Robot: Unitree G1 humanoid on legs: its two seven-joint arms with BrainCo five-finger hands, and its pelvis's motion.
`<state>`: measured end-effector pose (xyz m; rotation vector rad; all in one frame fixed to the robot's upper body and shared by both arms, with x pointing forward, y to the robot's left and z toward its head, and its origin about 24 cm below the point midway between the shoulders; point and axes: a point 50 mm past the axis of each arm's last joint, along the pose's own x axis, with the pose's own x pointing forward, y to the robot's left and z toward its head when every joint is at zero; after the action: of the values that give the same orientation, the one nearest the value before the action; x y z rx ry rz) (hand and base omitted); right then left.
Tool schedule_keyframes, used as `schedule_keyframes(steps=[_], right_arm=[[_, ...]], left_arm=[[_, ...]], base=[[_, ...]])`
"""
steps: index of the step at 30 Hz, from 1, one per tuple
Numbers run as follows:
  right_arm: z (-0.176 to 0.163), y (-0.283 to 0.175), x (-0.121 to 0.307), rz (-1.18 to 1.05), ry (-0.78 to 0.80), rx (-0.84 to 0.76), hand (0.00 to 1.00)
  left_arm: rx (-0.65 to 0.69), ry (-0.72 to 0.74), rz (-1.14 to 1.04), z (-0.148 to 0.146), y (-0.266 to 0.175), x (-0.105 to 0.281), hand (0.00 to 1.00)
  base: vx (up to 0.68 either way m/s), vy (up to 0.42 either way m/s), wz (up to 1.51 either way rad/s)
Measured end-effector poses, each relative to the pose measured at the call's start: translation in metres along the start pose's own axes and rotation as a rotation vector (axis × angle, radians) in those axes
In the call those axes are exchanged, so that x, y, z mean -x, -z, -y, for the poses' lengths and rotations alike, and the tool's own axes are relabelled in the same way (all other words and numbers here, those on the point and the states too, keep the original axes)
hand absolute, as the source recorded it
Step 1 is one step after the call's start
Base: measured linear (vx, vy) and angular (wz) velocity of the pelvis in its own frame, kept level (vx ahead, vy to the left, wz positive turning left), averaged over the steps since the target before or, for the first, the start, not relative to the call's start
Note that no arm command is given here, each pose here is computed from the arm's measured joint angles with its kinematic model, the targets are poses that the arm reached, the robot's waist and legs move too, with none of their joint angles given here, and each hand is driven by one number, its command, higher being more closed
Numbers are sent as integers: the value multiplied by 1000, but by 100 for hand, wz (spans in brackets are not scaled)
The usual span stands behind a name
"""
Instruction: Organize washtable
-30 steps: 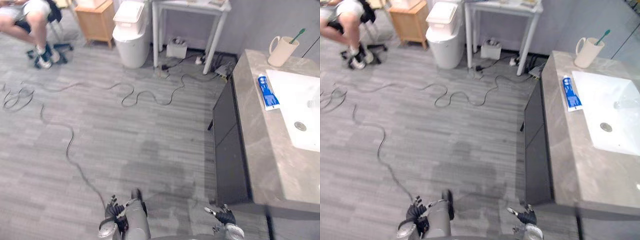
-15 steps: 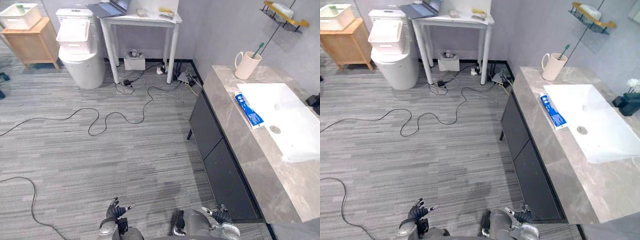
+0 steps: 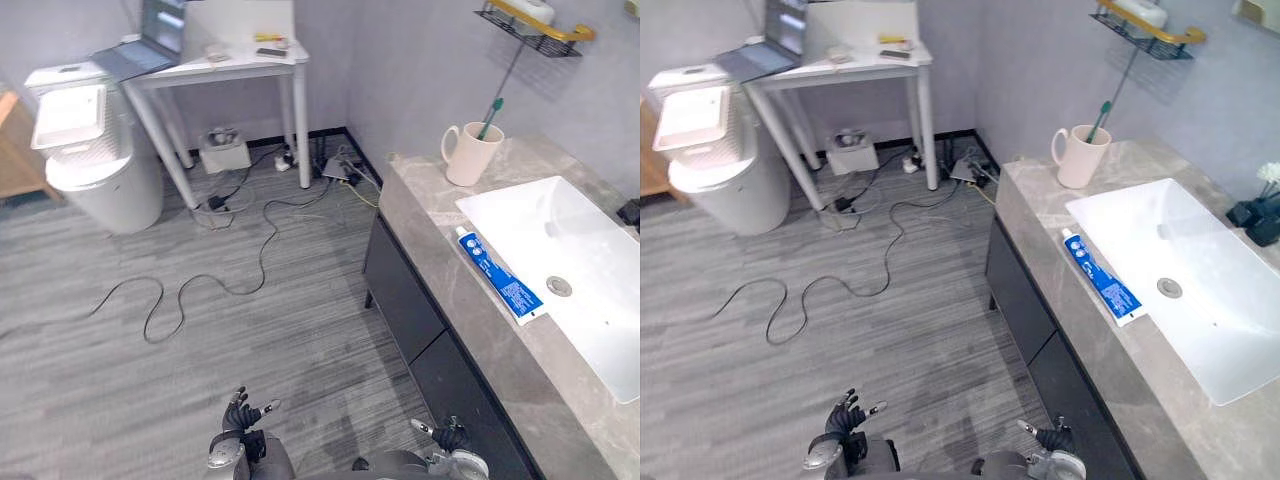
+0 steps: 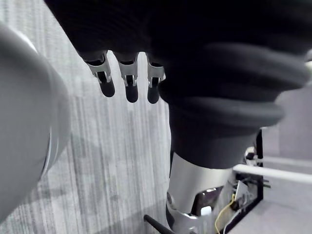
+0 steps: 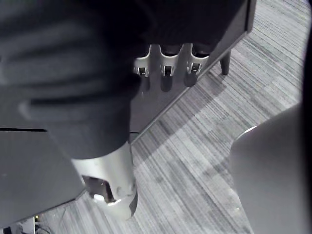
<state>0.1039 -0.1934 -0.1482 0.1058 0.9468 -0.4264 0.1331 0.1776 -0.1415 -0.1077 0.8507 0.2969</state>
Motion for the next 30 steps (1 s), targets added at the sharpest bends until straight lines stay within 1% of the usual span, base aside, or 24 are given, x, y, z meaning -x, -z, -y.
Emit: schedule_keyframes(steps=[1, 3, 5, 10, 14, 16, 20, 22, 26, 30], right_arm=[[-6, 4, 2, -12, -13, -12, 0], [-13, 14, 7, -39, -30, -15, 0], [-19, 13, 7, -32, -53, -2, 0], [-15, 1, 3, 12, -40, 9, 0], [-11, -13, -5, 34, -38, 63, 0], [-8, -11, -5, 23, -29, 46, 0], [-1, -15, -7, 34, 2, 9, 0], [1, -13, -7, 25, 5, 9, 0], [0, -9, -6, 9, 7, 0, 0], [0, -10, -6, 9, 10, -13, 0]], left_arm=[[-10, -18, 3, -8, -1, -1, 0], [-19, -36, 4, -16, -2, -1, 0], [-19, -45, 5, -20, -3, -2, 0], [-26, -50, -45, -21, 10, 1, 0], [-74, -9, -103, -14, 18, 0, 0], [-99, -5, -126, -16, 19, -1, 0], [-87, 26, -128, -3, 21, 0, 0], [-66, 38, -97, 4, 15, -1, 0], [-48, 31, -61, 3, 9, -1, 0], [-44, 30, -40, 4, 4, -1, 0]], base=[[337, 512, -109], [264, 340, -87], [200, 248, -114], [224, 170, -123], [260, -13, -85], [346, -80, -54], [293, -129, -10], [213, -108, 6], [179, -67, -56], [138, 86, -87]])
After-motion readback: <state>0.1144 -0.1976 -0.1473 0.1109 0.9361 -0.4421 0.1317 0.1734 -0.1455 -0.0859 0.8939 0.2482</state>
